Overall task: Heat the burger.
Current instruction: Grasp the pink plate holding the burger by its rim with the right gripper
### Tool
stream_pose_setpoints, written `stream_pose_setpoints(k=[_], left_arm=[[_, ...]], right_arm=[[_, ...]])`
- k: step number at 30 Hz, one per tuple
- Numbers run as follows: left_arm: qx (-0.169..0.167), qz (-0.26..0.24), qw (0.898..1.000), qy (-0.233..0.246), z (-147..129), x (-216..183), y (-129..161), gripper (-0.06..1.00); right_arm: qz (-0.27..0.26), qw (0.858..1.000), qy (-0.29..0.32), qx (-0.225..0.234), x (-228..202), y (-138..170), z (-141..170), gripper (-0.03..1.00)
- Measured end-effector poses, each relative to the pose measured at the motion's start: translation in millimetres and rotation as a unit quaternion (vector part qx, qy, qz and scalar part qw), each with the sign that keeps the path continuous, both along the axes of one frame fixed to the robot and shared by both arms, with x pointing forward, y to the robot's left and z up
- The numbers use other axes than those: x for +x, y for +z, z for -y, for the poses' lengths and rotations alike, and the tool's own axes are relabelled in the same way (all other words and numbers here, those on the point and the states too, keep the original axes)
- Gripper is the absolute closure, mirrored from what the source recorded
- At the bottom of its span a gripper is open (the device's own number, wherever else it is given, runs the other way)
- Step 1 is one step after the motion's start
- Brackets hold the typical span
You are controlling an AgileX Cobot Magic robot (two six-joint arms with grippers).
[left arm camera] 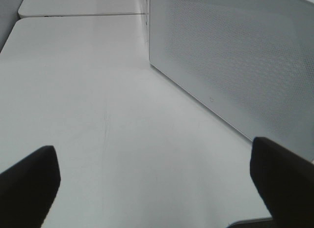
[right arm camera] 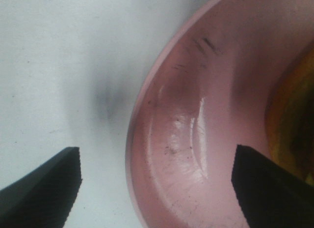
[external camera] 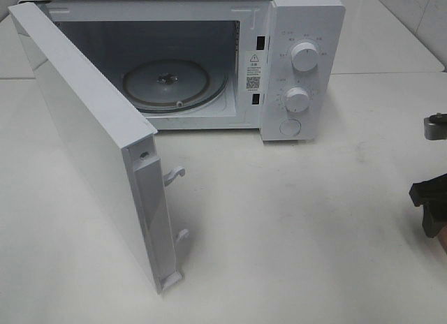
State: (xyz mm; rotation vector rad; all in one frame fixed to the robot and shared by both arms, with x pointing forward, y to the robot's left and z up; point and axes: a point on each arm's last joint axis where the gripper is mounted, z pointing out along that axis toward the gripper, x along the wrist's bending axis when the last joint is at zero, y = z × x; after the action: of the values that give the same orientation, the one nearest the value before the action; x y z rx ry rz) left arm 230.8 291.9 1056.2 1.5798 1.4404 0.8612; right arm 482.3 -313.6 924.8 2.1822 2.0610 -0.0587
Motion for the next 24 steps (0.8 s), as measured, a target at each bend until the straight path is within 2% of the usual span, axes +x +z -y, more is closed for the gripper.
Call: stream_pose_setpoints(k=[13, 20, 22, 24], left_arm=[[0.0, 0.0, 1.0, 0.0, 0, 0, 0, -0.03], [0.0, 0.0, 1.0, 0.0, 0, 0, 0, -0.03], [0.0, 0.0, 1.0, 0.0, 0, 0, 0, -0.03], [0.0, 0.0, 1.0, 0.0, 0, 0, 0, -0.03]], right_arm=[[-0.025, 1.0, -0.007, 0.007, 0, -31, -1, 0.16], [-0.025, 1.0, -0.009, 0.002, 1, -33, 0, 0.18], [-0.025, 1.0, -0.007, 0.0, 1, -33, 1, 0.2], [-0.024, 1.0, -0.006, -0.005, 1, -33, 1, 0.26]])
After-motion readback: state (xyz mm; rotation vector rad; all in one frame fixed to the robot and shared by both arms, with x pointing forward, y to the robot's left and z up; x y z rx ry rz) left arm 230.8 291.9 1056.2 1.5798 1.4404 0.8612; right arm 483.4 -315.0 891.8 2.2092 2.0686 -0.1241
